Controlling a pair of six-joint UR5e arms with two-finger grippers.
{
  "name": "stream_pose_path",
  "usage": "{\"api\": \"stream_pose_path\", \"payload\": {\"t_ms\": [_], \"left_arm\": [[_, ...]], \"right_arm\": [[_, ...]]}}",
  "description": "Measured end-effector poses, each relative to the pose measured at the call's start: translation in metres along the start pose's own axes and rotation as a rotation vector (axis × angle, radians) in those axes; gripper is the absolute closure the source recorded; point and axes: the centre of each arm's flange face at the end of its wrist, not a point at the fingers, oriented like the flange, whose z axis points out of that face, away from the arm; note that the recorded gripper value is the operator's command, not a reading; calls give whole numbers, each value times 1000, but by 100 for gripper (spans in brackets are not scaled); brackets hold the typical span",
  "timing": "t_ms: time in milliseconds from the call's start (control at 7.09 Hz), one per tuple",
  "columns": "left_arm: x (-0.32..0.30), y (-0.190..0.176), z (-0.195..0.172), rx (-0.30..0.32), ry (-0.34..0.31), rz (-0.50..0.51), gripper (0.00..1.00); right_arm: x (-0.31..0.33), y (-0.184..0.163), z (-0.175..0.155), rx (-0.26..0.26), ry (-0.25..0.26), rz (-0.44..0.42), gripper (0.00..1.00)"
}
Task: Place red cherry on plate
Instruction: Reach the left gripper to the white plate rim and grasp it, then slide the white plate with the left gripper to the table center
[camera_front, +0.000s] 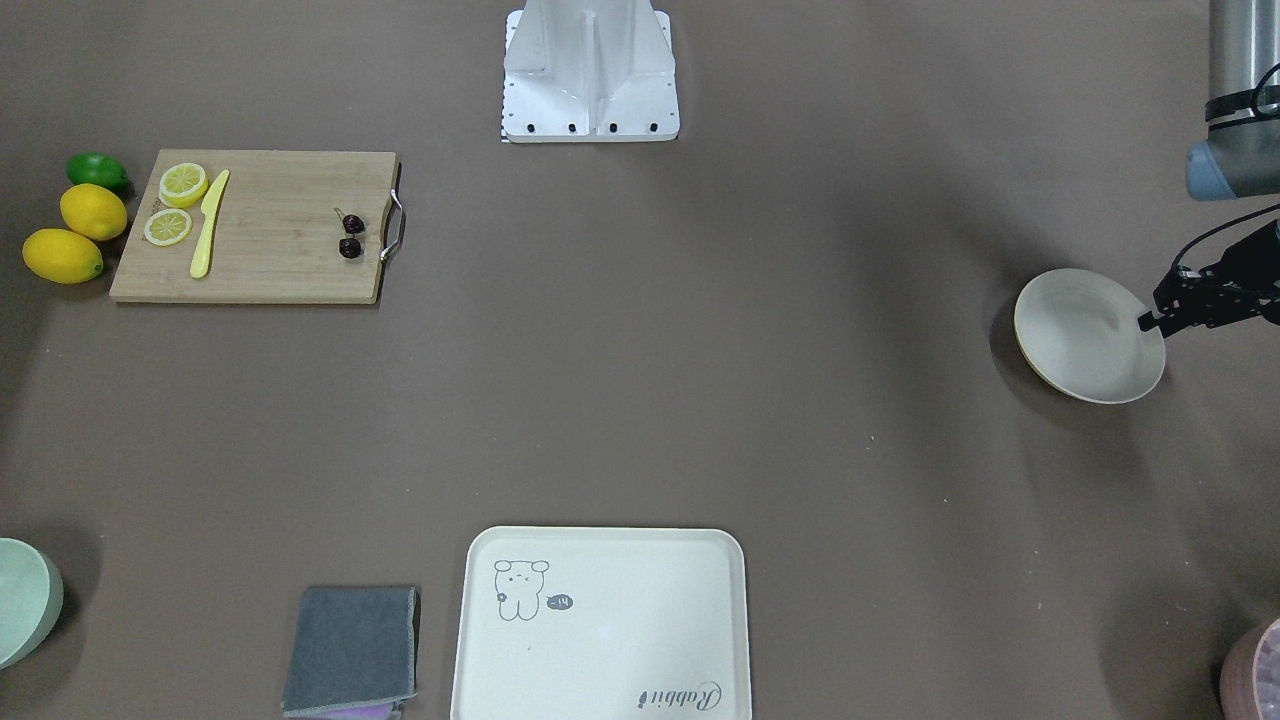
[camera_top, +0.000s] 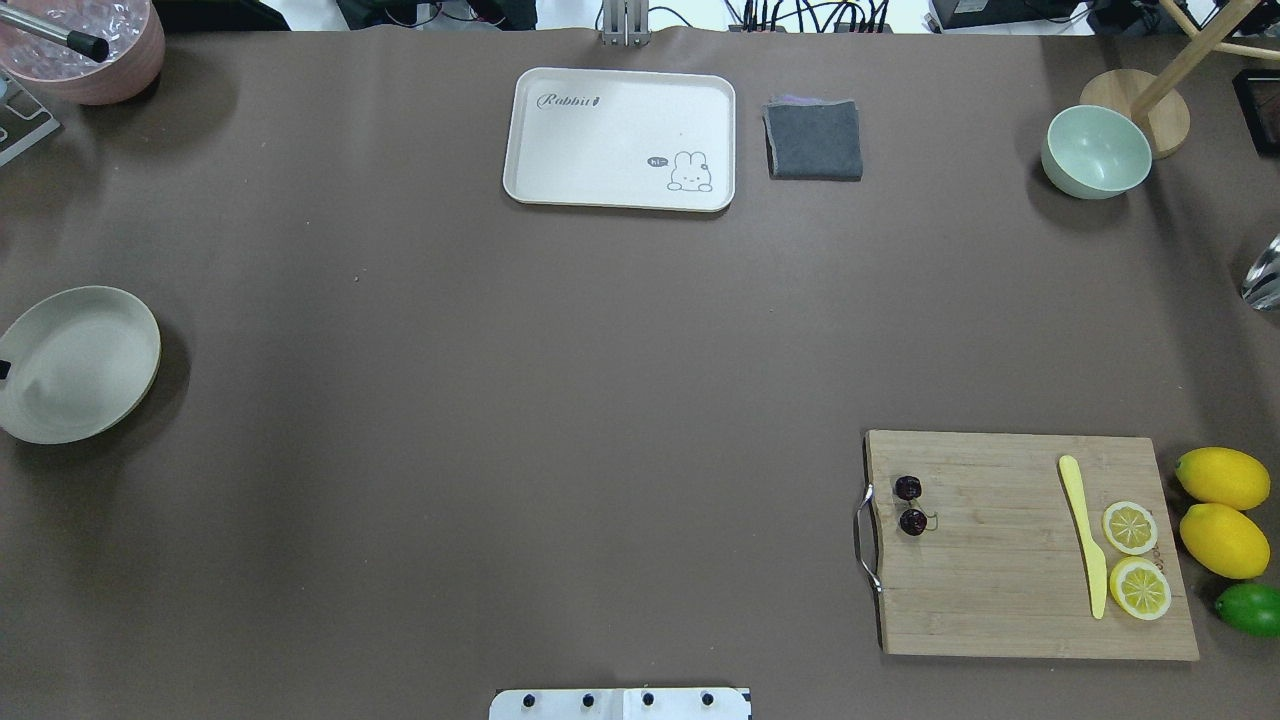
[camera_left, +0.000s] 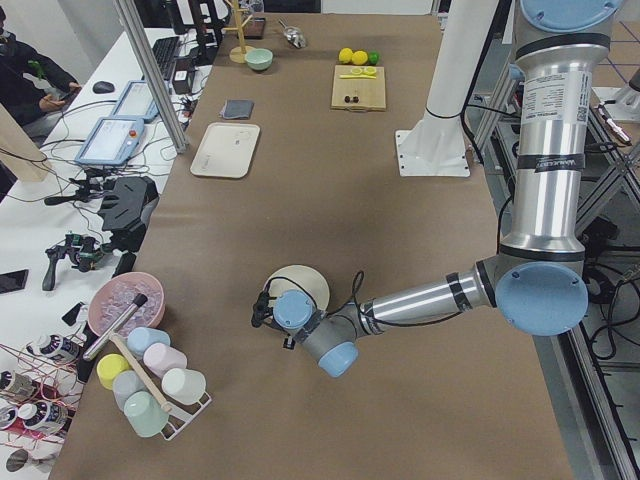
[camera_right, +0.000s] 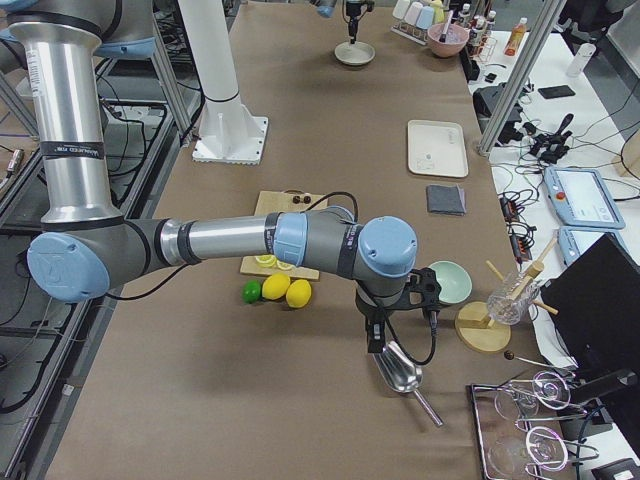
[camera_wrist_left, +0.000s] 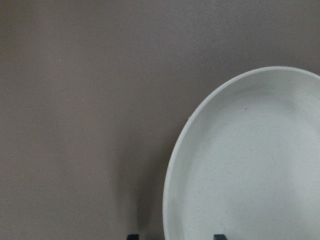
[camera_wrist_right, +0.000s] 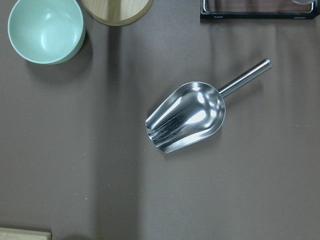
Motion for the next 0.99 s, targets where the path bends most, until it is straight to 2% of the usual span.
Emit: {"api": "stream_pose_path", "payload": {"t_ms": [141, 564, 705, 987], "left_arm": [[0, 0, 0, 8, -6, 5, 100], [2, -2, -2, 15, -6, 8, 100], [11, -8, -4, 12, 17, -3, 100], [51, -38, -24, -32, 149, -84, 100]], "right_arm": [[0, 0, 0, 0, 0, 0, 0], [-1, 0, -1, 2, 0, -1, 0], [-1, -1, -1, 3, -1, -1, 0], [-2, -1, -2, 3, -2, -1, 0]]}}
